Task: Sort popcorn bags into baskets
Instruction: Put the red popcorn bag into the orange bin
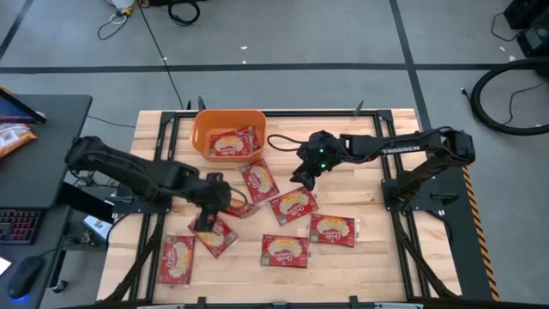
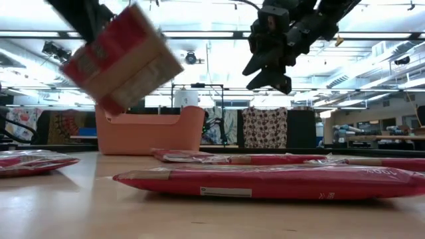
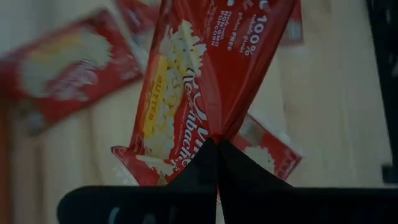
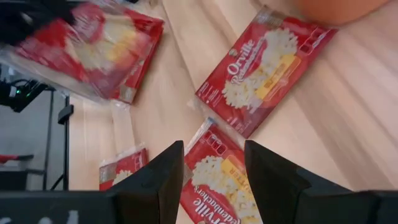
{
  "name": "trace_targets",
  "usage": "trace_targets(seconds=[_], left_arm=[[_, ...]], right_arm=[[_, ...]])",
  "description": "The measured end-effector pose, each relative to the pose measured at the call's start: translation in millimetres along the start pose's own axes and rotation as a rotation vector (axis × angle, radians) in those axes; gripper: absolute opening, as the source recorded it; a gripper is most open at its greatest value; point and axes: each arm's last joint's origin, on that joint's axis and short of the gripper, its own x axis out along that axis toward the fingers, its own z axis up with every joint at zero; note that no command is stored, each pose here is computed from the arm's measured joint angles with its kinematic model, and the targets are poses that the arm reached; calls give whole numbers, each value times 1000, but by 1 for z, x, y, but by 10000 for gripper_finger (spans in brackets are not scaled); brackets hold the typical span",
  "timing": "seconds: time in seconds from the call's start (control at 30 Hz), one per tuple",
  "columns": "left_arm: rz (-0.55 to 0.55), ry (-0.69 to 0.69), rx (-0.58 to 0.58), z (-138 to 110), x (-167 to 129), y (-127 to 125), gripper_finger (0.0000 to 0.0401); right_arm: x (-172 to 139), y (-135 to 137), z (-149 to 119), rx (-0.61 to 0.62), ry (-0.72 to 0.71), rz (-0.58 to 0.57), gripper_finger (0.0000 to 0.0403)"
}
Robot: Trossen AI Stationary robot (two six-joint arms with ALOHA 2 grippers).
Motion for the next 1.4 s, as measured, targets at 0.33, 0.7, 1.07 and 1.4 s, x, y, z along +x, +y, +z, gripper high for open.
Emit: trace_targets(seconds=[0.33,0.7,1.07,1.4], left_arm=[[359,-110,-162,11,-49,53,1],[592,124,-102,-3,1,126,0],[705,209,-98,-14,59,191,12],[658,235,-115,-17,56,187,100]], right_arm=[[-18,5,4,-11,-75,-47,174],[-18,8,3,29,-81,-44,173],[-17,15,0,70,-74,-13,173],[-16,16,-1,77,-64,-6,173]])
